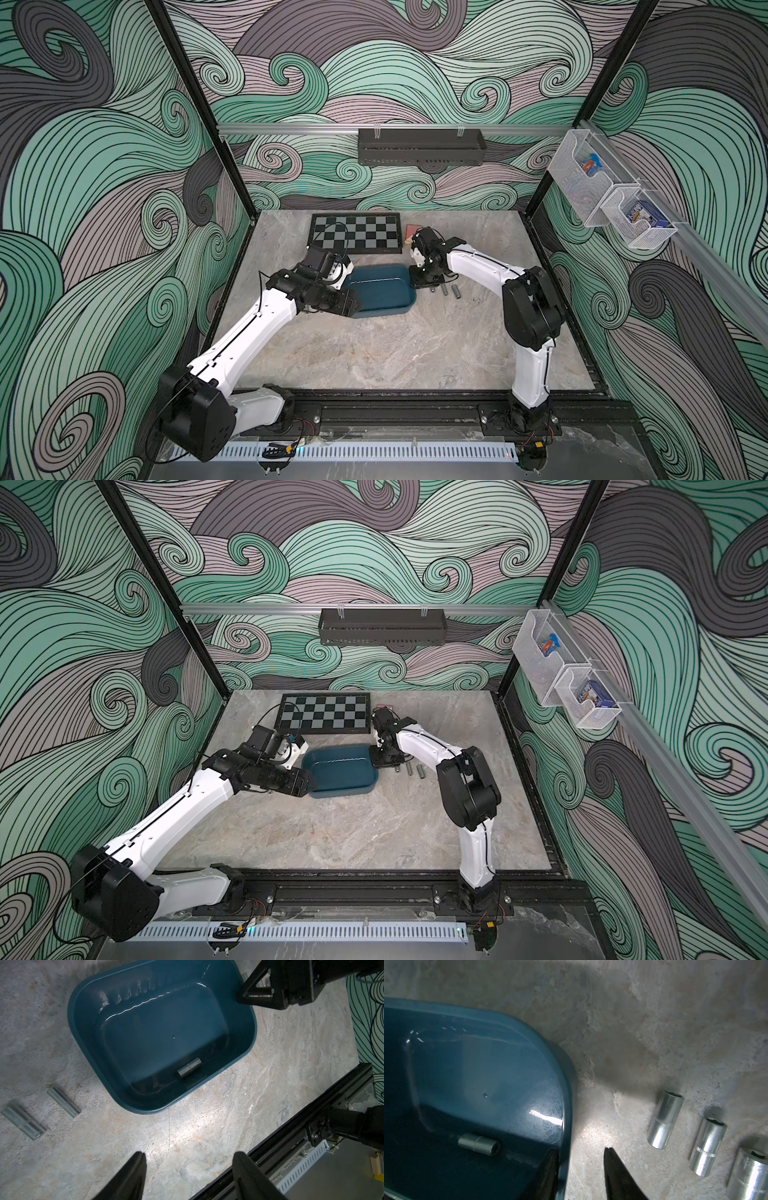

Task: Take out the socket from the storage box
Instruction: Adjust the storage box at the center of the board, then pick up the socket head from the storage box.

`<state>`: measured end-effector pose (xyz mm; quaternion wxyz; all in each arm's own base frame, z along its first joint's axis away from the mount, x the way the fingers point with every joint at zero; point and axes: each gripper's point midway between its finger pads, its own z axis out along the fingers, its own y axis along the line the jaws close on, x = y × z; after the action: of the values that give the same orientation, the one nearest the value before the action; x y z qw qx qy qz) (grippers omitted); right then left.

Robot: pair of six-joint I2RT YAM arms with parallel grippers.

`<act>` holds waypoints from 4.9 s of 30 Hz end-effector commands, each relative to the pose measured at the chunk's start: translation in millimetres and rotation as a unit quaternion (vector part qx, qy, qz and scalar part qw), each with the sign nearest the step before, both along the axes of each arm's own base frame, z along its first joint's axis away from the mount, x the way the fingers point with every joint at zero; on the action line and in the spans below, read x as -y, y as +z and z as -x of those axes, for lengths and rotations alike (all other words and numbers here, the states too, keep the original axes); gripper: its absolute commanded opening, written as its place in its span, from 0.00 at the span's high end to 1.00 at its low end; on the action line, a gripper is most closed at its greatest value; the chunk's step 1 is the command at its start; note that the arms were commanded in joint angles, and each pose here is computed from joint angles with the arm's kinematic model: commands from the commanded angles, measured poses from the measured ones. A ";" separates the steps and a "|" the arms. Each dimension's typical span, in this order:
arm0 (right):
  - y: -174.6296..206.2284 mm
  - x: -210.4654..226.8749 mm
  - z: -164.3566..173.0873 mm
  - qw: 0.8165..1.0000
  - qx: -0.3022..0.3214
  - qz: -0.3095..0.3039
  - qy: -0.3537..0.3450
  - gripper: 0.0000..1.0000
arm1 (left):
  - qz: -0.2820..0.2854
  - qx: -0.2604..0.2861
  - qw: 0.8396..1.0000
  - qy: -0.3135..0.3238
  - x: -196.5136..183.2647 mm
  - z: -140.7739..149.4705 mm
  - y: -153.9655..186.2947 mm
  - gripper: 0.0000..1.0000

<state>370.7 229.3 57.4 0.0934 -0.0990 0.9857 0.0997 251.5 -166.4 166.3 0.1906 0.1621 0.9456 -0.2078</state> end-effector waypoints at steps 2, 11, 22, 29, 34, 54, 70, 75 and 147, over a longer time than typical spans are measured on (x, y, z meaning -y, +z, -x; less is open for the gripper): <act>-5.4 -3.1 3.1 1.000 -0.013 0.010 0.000 0.61 | 0.011 0.012 1.000 0.001 1.4 0.3 7.3 0.31; -15.2 0.1 11.9 0.998 -0.048 0.040 -0.001 0.80 | 0.008 0.018 1.000 0.004 -1.9 3.6 2.6 0.31; -6.5 -0.6 26.1 0.995 -0.079 0.060 0.004 0.93 | 0.009 0.027 1.000 0.008 -5.7 8.2 4.0 0.31; 7.6 4.9 35.8 0.990 -0.116 0.079 0.001 1.00 | 0.013 0.039 0.999 0.012 -7.7 10.3 8.1 0.31; 13.5 1.4 54.1 0.977 -0.194 0.086 0.024 1.00 | 0.018 0.052 0.998 0.013 -8.4 10.7 8.8 0.31; 5.3 -10.2 23.6 0.984 -0.154 0.084 -0.012 0.96 | 0.007 0.061 0.997 0.051 -17.2 5.0 11.8 0.28; -26.4 -17.0 25.8 0.988 -0.134 0.043 -0.061 0.80 | -0.087 -0.029 0.984 0.152 -11.1 -30.4 -17.7 0.26; -22.6 -14.1 25.4 0.989 -0.123 0.043 -0.067 0.59 | -0.111 -0.046 0.977 0.174 2.7 -39.5 -32.3 0.26; 114.7 67.3 30.7 0.990 0.072 -0.076 -0.094 0.37 | -0.207 -0.100 0.945 0.234 36.4 -104.7 -159.9 0.44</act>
<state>342.2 162.7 164.6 0.1709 -0.0031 0.9740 0.1484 373.6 -206.5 19.0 0.1400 -0.0537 0.9886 0.0128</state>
